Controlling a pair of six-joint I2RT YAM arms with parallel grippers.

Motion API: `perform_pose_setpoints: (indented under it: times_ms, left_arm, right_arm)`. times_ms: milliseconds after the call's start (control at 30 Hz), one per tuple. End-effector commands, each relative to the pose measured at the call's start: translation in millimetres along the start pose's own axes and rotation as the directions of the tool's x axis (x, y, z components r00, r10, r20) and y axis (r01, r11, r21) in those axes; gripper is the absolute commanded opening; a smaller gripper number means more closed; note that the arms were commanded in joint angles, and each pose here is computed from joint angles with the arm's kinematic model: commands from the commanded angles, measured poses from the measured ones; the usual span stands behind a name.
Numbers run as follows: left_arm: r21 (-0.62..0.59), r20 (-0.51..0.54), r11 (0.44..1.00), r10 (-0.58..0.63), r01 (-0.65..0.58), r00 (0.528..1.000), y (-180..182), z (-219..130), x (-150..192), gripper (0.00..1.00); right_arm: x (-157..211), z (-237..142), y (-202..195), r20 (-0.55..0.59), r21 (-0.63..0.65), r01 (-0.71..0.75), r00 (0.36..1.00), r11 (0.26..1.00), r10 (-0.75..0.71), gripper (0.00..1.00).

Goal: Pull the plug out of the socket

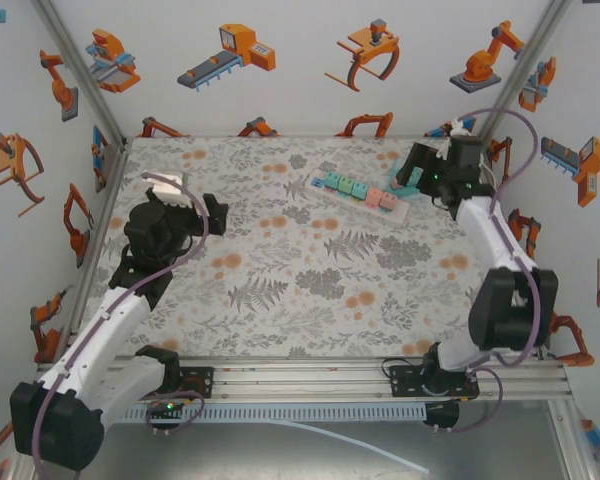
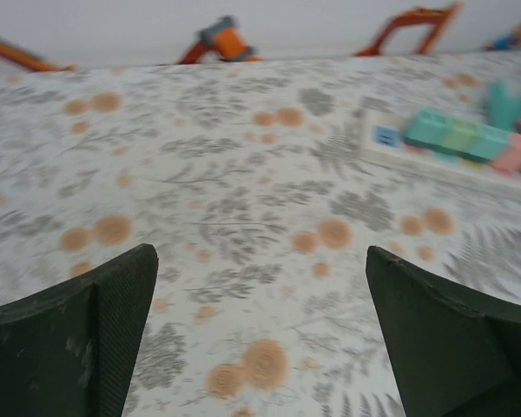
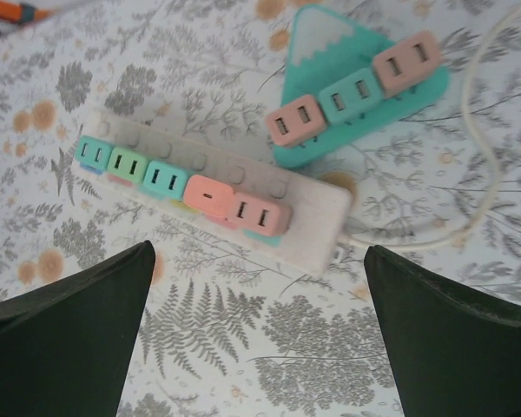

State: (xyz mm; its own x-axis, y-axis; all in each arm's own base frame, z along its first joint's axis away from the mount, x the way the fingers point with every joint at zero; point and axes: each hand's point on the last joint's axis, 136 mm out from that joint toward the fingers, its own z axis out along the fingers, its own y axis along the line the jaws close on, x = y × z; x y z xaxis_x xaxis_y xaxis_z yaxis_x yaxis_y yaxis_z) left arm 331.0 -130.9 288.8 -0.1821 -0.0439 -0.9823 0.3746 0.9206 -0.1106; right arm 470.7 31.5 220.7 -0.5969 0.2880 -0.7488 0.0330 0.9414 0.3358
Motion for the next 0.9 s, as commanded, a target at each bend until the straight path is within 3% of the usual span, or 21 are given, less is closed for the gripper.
perform_pose_setpoints:
  times_ms: [0,67,233,333,500,700,867]
  left_arm:
    - [0.283,-0.134,0.958,0.088,-0.047,0.987,-60.6,-9.5,26.8,0.97]
    - [0.354,-0.127,0.933,0.122,-0.07,0.984,-79.4,-10.3,26.2,0.97]
    - [0.357,-0.164,0.931,0.142,-0.076,0.976,-87.5,-1.3,39.1,0.97]
    - [0.372,-0.18,0.925,0.155,-0.079,0.971,-91.2,-0.1,45.1,0.97]
    - [0.366,-0.193,0.924,0.193,-0.112,0.962,-89.8,-2.4,48.9,0.97]
    - [0.332,-0.203,0.933,0.216,-0.14,0.955,-81.5,-7.2,54.3,0.97]
    - [0.299,-0.22,0.944,0.211,-0.14,0.952,-75.2,-5.7,59.6,0.97]
  right_arm:
    - [43.5,29.2,6.2,-0.267,-0.003,-0.026,0.963,1.0,0.025,0.96]
    - [39.9,49.8,18.7,-0.319,-0.032,-0.027,0.948,0.999,0.016,0.96]
    - [44.9,95.2,41.6,-0.38,-0.091,0.007,0.924,0.996,-0.041,0.95]
    - [45.7,111.9,71.0,-0.38,-0.173,0.115,0.909,0.978,-0.174,0.96]
    - [48.1,149.8,87.0,-0.357,-0.185,0.257,0.881,0.949,-0.309,0.96]
    - [65.3,184.5,98.5,-0.423,-0.254,0.219,0.851,0.942,-0.312,0.96]
    - [90.7,187.4,115.3,-0.49,-0.366,0.113,0.82,0.924,-0.295,0.96]
